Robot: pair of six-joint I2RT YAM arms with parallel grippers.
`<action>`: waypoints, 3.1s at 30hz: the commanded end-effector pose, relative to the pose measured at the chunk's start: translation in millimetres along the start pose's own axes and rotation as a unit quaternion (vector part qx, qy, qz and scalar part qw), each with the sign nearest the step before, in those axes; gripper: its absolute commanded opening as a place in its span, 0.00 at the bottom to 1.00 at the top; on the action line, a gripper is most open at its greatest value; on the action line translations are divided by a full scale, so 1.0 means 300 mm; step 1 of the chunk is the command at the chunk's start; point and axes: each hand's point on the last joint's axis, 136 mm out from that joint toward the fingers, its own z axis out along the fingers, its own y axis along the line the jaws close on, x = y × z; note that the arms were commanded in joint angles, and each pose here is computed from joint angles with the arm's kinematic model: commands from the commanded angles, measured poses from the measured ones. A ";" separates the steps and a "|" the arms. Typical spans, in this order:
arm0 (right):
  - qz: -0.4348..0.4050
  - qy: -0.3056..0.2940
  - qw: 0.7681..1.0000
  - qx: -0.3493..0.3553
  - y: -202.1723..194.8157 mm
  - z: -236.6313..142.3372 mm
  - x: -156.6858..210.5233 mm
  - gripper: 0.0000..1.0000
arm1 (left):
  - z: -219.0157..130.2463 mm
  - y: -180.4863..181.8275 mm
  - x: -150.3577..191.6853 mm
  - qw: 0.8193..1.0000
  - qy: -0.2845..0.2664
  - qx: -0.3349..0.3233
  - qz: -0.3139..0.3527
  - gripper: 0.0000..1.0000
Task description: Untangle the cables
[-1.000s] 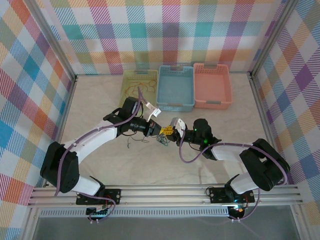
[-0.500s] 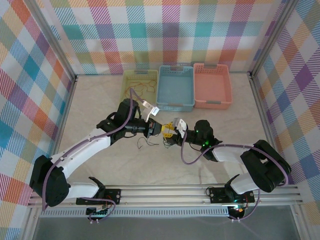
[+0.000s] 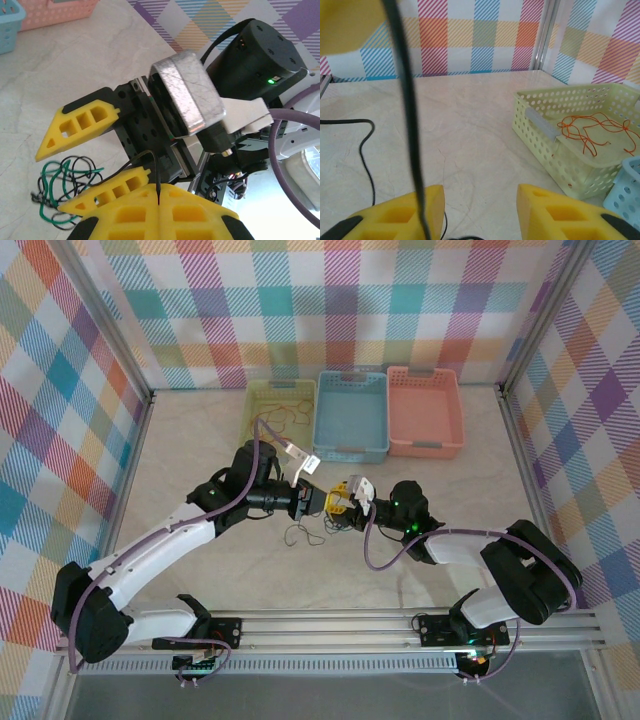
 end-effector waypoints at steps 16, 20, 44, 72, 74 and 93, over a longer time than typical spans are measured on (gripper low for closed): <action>-0.005 -0.038 0.999 -0.006 0.014 -0.022 -0.051 0.41 | -0.010 -0.052 -0.015 1.000 0.009 -0.008 0.000 0.00; -0.005 -0.044 0.999 -0.008 0.018 -0.025 -0.057 0.41 | 0.008 -0.034 0.003 1.000 0.018 -0.014 -0.006 0.00; 0.002 -0.023 1.000 0.003 -0.002 -0.011 -0.032 0.32 | -0.134 -0.298 -0.177 0.997 -0.036 0.051 0.053 0.00; 0.019 0.049 0.988 0.142 -0.164 -0.031 0.053 0.36 | -0.297 -0.357 -0.381 0.987 -0.137 -0.015 0.088 0.00; 0.018 0.047 0.986 0.157 -0.178 -0.043 0.050 0.36 | -0.287 -0.356 -0.388 0.987 -0.134 -0.014 0.088 0.00; 0.126 0.065 0.911 0.388 -0.430 -0.255 0.129 0.41 | -0.248 -0.247 -0.632 0.967 -0.207 -0.117 0.089 0.00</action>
